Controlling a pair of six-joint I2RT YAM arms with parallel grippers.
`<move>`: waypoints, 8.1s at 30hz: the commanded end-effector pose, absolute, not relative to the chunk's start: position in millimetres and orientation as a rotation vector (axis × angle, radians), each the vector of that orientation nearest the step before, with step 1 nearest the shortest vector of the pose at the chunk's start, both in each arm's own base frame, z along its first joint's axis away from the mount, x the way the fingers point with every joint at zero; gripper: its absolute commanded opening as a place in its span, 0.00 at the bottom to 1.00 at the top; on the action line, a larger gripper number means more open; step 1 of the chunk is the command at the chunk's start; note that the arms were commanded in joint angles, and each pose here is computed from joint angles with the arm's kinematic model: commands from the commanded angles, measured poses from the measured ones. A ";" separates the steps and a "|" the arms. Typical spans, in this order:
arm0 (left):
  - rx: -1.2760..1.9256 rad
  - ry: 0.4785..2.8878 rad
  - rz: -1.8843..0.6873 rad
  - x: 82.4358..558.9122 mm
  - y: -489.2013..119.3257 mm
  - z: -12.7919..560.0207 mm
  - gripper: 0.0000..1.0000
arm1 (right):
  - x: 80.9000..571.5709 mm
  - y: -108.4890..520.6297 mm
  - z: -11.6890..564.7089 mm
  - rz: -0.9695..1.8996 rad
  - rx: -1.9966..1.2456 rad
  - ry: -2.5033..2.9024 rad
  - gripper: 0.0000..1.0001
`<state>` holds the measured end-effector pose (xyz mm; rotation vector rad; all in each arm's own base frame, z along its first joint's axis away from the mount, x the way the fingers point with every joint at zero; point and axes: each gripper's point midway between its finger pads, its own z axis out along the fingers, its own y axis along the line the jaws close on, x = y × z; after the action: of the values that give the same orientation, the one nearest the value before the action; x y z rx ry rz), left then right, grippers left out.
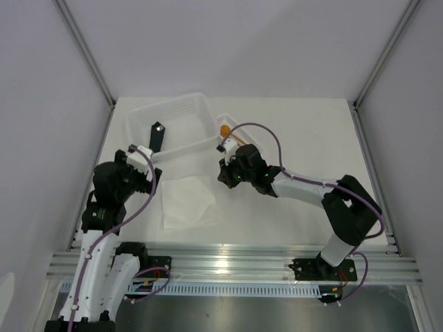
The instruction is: Place the utensils on the paper napkin and roll it up
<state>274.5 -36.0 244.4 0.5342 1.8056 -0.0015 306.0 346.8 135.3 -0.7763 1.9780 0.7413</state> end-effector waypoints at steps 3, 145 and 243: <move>0.536 2.151 0.057 225.2 -12.6 134.6 0.98 | 297.0 407.7 115.3 0.891 -0.921 1.983 0.00; 0.244 2.257 0.437 232.6 61.3 101.2 0.99 | 267.2 463.8 76.8 1.155 -0.547 2.289 0.00; 0.718 2.220 0.442 166.7 44.8 202.0 1.00 | 519.2 294.6 110.9 0.502 -0.595 2.150 0.25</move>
<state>195.9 56.8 200.6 0.6060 2.2033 0.5111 512.6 291.7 97.1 -0.5012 2.1923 0.5524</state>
